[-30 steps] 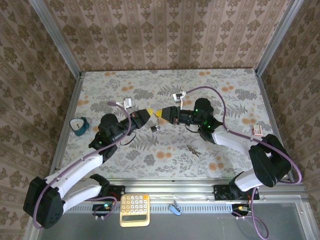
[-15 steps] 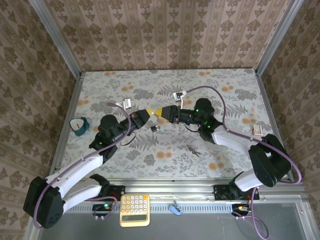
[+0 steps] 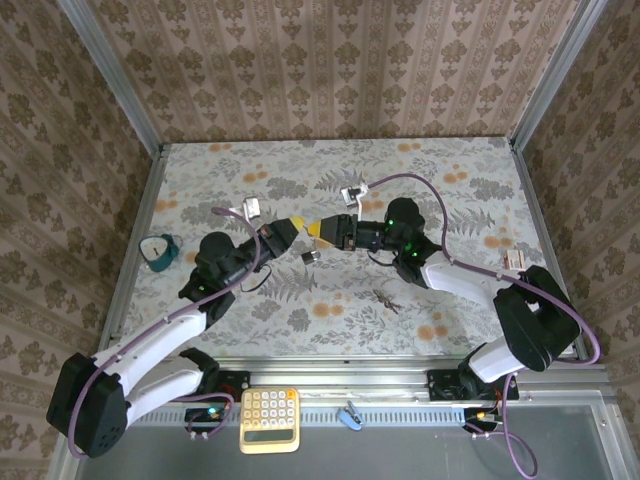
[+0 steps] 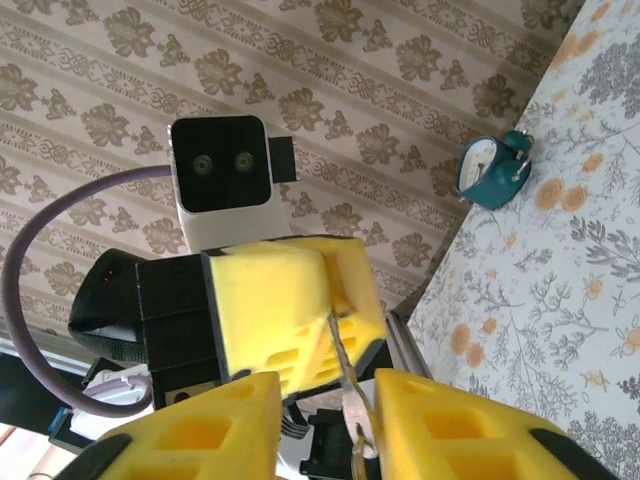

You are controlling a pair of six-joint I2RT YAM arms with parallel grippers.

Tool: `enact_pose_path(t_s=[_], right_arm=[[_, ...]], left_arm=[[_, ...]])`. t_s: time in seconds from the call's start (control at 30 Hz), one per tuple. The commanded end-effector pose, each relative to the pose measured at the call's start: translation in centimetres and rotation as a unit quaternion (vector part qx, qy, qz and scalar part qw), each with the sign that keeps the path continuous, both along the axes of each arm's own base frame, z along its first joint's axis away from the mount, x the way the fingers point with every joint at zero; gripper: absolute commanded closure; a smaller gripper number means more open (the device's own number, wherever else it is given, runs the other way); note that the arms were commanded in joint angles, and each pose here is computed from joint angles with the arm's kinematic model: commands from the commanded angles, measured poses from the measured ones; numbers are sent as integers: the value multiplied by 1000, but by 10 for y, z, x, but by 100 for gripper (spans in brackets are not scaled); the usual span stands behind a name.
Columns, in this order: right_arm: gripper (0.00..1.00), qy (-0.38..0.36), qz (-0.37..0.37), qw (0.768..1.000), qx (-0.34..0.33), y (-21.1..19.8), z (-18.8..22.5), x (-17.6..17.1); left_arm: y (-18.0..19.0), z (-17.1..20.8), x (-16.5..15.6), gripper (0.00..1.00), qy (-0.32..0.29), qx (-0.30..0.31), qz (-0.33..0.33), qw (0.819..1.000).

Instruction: Unlock with the key

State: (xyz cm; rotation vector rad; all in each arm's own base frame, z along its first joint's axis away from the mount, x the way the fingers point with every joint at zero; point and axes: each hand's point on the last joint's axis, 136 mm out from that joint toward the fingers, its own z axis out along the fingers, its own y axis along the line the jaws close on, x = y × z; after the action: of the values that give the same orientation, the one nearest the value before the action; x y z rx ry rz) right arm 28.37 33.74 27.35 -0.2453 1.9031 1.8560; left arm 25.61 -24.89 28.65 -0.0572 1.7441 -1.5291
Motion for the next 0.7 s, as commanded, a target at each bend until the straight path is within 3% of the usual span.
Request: enact_pose_path(t_s=[0.0, 0.1, 0.4, 0.67], right_arm=[[72, -18, 22, 1000, 9, 6, 10, -6], [74, -17, 23, 1000, 8, 6, 10, -6], [99, -15, 9, 1000, 5, 5, 11, 0], [100, -22, -18, 1000, -4, -4, 11, 7]], left_arm=[[7, 13, 0, 100, -19, -21, 11, 1000], [8, 12, 1, 100, -19, -21, 13, 1000], [10, 12, 1, 100, -19, -22, 17, 999], [10, 5, 1, 100, -11, -12, 16, 1000]])
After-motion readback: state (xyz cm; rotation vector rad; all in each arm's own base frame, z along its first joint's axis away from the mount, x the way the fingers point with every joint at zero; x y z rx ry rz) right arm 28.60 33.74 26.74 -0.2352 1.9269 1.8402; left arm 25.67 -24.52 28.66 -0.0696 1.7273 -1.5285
